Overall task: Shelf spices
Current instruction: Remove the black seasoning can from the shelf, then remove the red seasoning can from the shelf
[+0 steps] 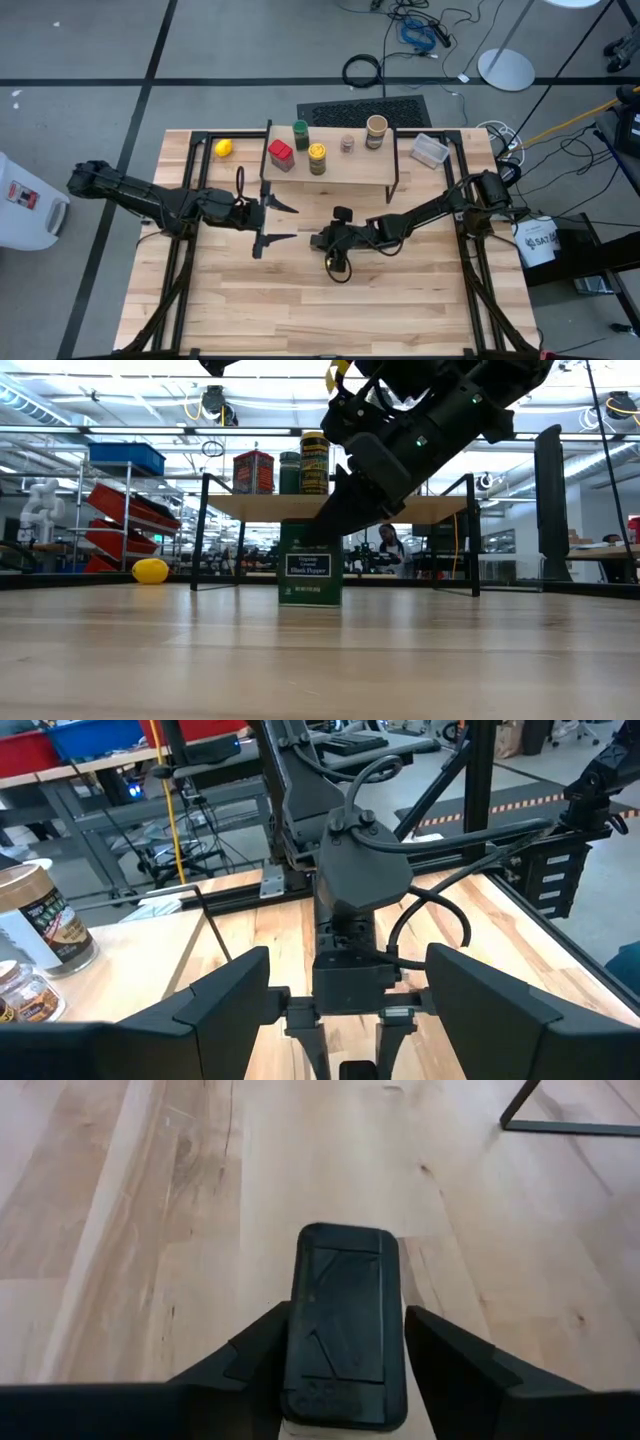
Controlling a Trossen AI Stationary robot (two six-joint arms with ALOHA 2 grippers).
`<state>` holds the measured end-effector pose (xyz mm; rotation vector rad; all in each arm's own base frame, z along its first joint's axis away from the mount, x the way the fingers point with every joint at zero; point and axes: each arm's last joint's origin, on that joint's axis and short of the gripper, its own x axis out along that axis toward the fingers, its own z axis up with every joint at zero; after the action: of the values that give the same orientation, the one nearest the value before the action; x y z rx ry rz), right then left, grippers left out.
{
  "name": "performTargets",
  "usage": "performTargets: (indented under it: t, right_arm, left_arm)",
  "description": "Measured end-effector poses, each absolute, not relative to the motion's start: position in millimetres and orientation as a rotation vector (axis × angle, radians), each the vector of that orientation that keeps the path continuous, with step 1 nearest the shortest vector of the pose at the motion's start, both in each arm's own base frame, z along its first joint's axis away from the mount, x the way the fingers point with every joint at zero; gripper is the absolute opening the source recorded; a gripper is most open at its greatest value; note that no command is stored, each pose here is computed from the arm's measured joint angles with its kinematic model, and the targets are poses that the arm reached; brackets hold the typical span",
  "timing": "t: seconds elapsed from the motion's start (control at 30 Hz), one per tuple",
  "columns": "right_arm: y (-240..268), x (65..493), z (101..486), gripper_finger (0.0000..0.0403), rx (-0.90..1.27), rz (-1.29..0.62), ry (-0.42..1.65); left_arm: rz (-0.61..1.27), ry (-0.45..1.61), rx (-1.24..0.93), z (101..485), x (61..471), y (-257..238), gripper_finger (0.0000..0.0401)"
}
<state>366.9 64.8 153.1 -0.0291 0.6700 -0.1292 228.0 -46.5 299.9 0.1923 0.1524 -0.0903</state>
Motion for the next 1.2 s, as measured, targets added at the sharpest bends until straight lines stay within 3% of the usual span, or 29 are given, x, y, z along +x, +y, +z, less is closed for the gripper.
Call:
performTargets:
  t: [0.47, 0.7, 0.9, 1.1, 1.2]
  right_arm:
    - [61, 348, 205, 0.0181, -0.060, -0.110, 0.607]
    - [63, 335, 237, 0.0181, -0.035, -0.096, 0.516]
    - [72, 329, 246, 0.0181, -0.038, -0.064, 0.488]
    - [77, 328, 245, 0.0181, -0.035, -0.051, 0.499]
    - [81, 326, 245, 0.0181, -0.029, -0.043, 0.505]
  left_arm:
    - [0.185, 0.108, 0.153, 330, 185, -26, 0.0279]
    - [0.384, 0.257, 0.223, 365, 163, 5, 0.0279]
    - [0.302, 0.449, 0.285, 380, 171, 30, 0.0279]
    - [0.276, 0.608, 0.569, 367, 191, 53, 0.0279]
    - [0.327, 0.671, 0.574, 361, 197, 56, 0.0279]
